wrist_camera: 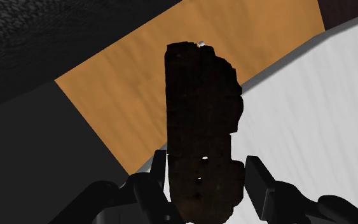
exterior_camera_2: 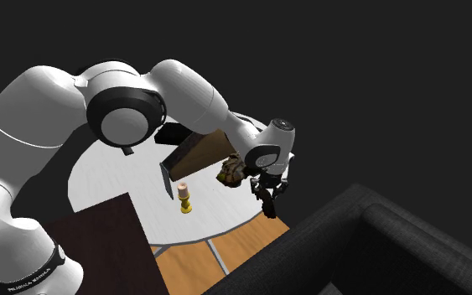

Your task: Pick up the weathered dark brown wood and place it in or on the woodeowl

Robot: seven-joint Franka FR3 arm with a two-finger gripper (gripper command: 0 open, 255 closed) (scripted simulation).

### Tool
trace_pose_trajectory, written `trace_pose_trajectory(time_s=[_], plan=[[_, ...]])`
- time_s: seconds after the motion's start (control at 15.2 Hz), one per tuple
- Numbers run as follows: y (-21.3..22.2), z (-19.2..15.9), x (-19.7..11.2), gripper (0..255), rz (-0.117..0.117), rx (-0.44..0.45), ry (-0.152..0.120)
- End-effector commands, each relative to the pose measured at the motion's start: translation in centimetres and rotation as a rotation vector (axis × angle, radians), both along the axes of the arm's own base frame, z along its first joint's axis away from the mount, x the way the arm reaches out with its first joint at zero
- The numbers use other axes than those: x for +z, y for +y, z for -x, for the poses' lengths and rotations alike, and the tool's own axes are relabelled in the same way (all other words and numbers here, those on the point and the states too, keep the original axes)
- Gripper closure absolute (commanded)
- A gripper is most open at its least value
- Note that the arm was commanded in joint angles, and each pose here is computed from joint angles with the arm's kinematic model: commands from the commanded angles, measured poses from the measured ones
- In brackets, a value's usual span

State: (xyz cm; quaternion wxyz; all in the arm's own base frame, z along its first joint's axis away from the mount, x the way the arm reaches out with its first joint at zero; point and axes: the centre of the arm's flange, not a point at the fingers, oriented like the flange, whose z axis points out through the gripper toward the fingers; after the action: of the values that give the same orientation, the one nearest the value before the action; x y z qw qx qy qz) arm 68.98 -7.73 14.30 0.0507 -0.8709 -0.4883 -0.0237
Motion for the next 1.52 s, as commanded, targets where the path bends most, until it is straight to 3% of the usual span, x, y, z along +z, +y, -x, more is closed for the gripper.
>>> trace_pose_trajectory(time_s=[0.0, 0.13, 1.45], plan=[[0.0, 0.0, 0.0, 255, 0.000, 0.000, 0.000], [0.0, 0.0, 0.0, 255, 0.000, 0.000, 0.000], [0.0, 0.0, 10.6, 255, 0.000, 0.000, 0.000]])
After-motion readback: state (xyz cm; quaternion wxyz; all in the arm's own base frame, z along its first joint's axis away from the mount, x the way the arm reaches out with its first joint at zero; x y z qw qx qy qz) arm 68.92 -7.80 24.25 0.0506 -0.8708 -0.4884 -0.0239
